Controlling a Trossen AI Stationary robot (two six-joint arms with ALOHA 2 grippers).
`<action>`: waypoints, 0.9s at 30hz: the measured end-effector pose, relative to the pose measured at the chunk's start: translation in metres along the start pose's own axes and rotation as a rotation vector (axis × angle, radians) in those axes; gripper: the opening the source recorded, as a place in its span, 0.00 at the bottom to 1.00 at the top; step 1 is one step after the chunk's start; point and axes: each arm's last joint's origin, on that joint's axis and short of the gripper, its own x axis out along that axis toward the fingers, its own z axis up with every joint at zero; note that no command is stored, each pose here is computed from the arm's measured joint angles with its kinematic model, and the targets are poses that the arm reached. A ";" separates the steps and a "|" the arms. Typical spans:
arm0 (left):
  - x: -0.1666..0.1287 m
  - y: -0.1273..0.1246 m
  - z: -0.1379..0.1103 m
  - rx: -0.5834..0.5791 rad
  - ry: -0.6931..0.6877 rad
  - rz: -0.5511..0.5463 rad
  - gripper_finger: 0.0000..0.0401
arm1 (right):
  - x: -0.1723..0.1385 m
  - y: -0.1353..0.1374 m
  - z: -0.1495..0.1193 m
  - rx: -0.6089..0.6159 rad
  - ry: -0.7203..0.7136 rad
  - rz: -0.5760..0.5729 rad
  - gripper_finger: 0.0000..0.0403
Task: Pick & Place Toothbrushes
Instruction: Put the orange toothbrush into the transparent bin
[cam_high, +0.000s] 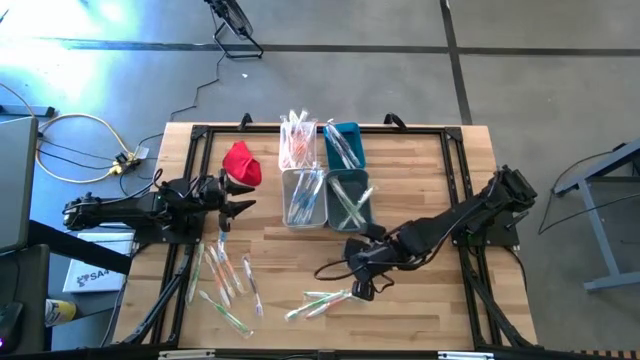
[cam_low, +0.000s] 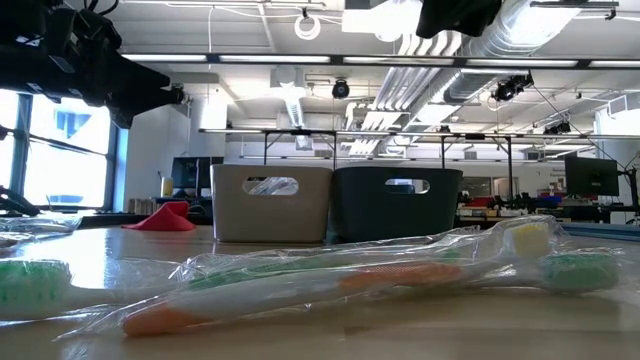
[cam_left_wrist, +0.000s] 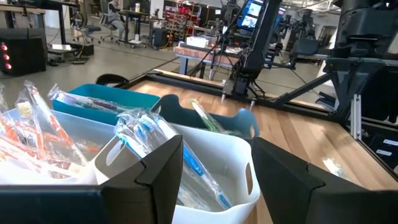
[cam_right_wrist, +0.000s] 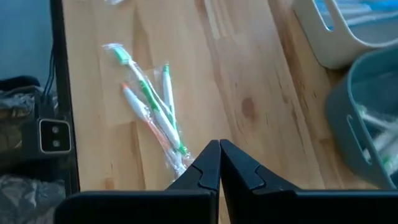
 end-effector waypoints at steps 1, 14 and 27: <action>0.000 0.000 0.000 0.000 0.000 0.000 0.47 | 0.000 0.000 -0.001 0.018 0.005 -0.004 0.00; 0.000 0.000 0.000 0.004 0.000 0.000 0.47 | 0.000 0.000 -0.001 0.100 -0.003 -0.015 0.19; 0.000 0.000 0.000 0.004 0.000 0.000 0.47 | 0.022 0.025 -0.022 -0.006 0.062 0.008 0.27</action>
